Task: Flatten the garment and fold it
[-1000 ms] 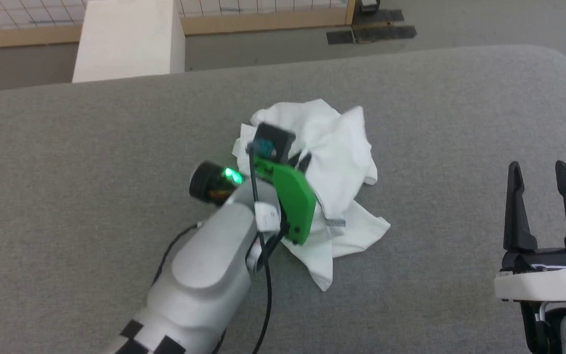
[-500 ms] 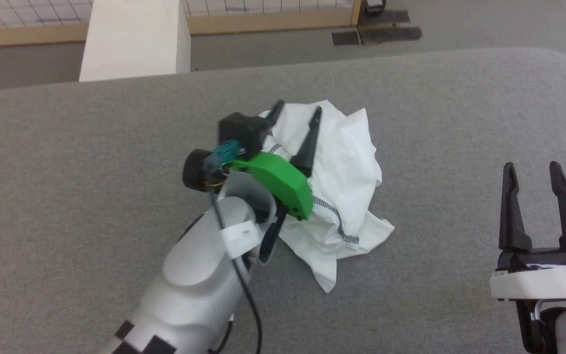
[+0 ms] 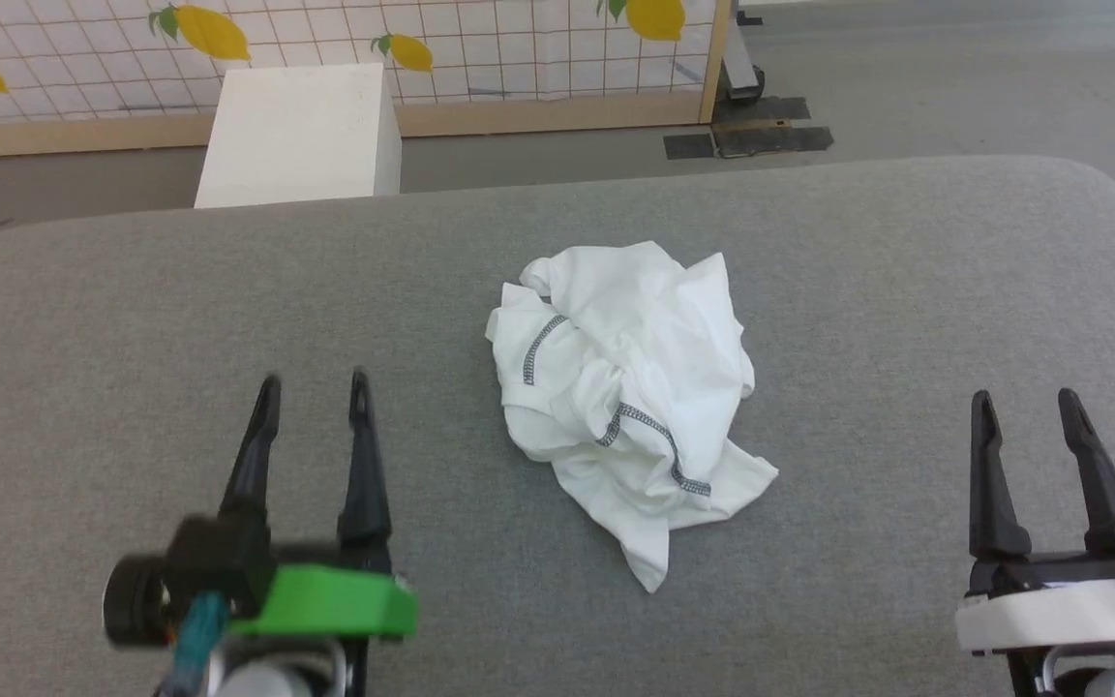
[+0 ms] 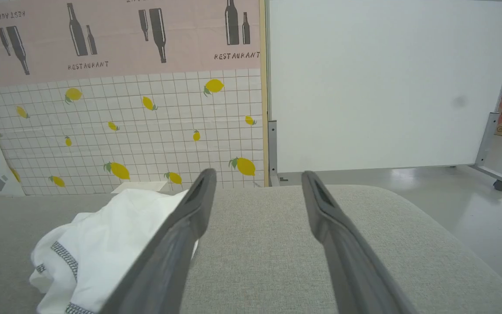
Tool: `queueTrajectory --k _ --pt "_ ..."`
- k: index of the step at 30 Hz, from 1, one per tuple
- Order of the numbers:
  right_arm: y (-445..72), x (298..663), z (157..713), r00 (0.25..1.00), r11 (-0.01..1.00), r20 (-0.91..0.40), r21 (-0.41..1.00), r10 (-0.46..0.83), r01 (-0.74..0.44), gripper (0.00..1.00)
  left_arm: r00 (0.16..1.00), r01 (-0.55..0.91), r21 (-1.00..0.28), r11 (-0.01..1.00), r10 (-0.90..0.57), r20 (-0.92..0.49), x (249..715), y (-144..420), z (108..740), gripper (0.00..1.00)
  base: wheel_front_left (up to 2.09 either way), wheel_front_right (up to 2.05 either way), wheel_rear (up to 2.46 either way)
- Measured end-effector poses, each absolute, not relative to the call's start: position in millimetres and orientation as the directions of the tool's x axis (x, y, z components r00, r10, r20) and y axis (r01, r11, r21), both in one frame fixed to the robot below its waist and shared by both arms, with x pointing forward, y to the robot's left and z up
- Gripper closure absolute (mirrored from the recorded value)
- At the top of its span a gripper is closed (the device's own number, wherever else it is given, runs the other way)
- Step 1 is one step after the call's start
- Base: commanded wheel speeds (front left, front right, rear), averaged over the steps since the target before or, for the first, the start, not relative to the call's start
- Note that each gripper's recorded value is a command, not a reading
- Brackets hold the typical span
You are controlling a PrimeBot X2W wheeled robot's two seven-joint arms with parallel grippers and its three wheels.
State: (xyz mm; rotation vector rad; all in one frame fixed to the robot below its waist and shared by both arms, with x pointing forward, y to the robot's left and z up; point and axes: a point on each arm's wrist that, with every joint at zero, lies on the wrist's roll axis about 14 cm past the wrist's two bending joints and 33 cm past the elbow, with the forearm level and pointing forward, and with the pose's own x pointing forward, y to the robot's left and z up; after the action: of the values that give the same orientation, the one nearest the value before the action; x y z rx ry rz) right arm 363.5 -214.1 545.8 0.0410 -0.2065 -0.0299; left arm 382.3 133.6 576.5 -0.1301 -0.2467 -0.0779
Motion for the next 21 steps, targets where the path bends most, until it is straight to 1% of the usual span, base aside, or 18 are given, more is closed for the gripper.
queueTrajectory --k 3,6,7,10,11,15,16,21 --pt "-211.1 361.4 540.6 0.982 0.999 0.188 0.046 -0.025 0.017 0.00 0.974 0.072 -0.079 0.994 -0.053 0.221 364.0 136.8 564.3 0.00 0.00 0.00 0.00" --pt "-202.8 361.1 533.4 0.986 0.999 0.166 0.045 0.000 -0.007 0.00 0.981 0.050 -0.112 0.992 -0.028 0.194 354.3 138.8 556.6 0.00 0.00 0.00 0.00" --pt "-196.4 372.5 533.5 0.989 0.997 0.136 0.046 0.049 -0.056 0.00 0.980 0.054 -0.130 0.990 -0.028 0.195 353.1 136.7 555.6 0.00 0.00 0.00 0.00" --pt "-196.3 394.9 545.2 0.987 0.994 0.119 0.022 0.107 -0.111 0.00 0.980 0.057 -0.131 0.990 -0.031 0.196 357.4 134.7 554.0 0.00 0.00 0.00 0.00" --pt "-195.2 414.0 552.1 0.985 0.988 0.089 0.018 0.150 -0.152 0.00 0.981 0.052 -0.135 0.989 -0.025 0.192 362.7 135.5 551.7 0.00 0.00 0.00 0.00" --pt "-192.0 447.1 545.9 0.974 0.975 -0.042 0.013 0.223 -0.223 0.00 0.984 0.043 -0.148 0.988 -0.016 0.177 374.5 135.3 544.8 0.00 0.00 0.00 0.00" --pt "-187.8 459.8 532.3 0.956 0.966 -0.138 0.005 0.257 -0.259 0.00 0.985 0.034 -0.149 0.988 -0.009 0.171 380.9 135.5 541.3 0.00 0.00 0.00 0.00" --pt "-169.4 485.2 495.1 0.882 0.932 -0.333 -0.025 0.332 -0.361 0.00 0.991 0.022 -0.160 0.987 -0.001 0.133 394.6 134.8 525.6 0.00 0.00 0.00 0.00"
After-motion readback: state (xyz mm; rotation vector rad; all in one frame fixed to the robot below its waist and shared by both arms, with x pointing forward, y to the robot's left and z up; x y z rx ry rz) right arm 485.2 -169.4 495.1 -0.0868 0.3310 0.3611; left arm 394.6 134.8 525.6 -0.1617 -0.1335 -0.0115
